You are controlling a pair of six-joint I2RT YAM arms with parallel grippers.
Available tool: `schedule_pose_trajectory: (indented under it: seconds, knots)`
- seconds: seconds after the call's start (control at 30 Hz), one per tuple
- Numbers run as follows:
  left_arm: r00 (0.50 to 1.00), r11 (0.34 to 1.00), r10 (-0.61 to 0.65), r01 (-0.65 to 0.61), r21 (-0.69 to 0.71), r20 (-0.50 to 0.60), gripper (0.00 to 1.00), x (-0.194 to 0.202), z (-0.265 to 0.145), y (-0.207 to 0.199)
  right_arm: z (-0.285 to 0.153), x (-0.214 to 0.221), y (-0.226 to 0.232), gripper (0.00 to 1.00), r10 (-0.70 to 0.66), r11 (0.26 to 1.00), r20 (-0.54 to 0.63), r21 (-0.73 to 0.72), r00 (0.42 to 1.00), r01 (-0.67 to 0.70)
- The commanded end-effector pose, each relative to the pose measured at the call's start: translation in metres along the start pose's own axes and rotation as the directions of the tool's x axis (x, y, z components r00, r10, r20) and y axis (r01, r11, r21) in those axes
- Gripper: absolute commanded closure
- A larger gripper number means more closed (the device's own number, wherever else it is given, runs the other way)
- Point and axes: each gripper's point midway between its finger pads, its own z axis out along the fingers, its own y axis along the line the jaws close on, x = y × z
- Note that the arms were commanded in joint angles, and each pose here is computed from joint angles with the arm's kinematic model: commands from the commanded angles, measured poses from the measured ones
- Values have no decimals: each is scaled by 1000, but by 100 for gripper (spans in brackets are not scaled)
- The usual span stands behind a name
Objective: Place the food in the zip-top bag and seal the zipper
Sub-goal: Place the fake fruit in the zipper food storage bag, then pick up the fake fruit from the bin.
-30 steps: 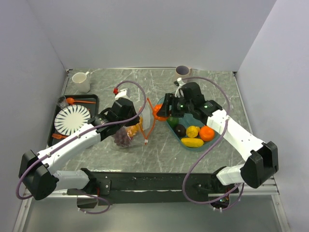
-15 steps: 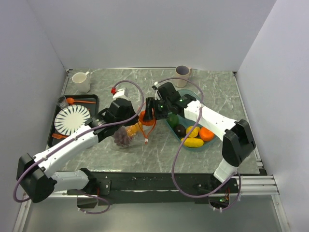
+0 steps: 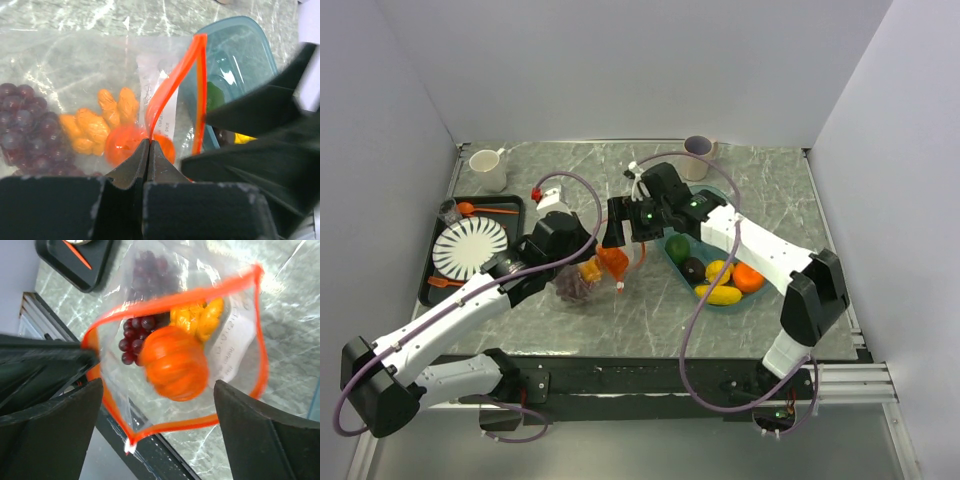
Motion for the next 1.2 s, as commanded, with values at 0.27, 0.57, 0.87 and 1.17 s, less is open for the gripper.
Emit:
schedule_pose_trajectory:
  seconds: [0.27,0.57,0.87,1.17]
  knots:
    - [979,992,-114,122,-40,170,99,-32,-16,13,-99,-26,-92,0,62,910,337,366,939,-192]
    - [990,995,-72,79,-55,124,99,-30,-12,12,-100,28,-169,0,150,819,256,509,955,-265]
    - [991,996,-82,79,33,106,99,-31,-15,-7,-101,56,-208,0,201,691,213,661,956,-293]
    - [995,999,-50,51,-4,92,99,-26,-10,0,-118,84,-222,0,253,586,292,712,922,-386]
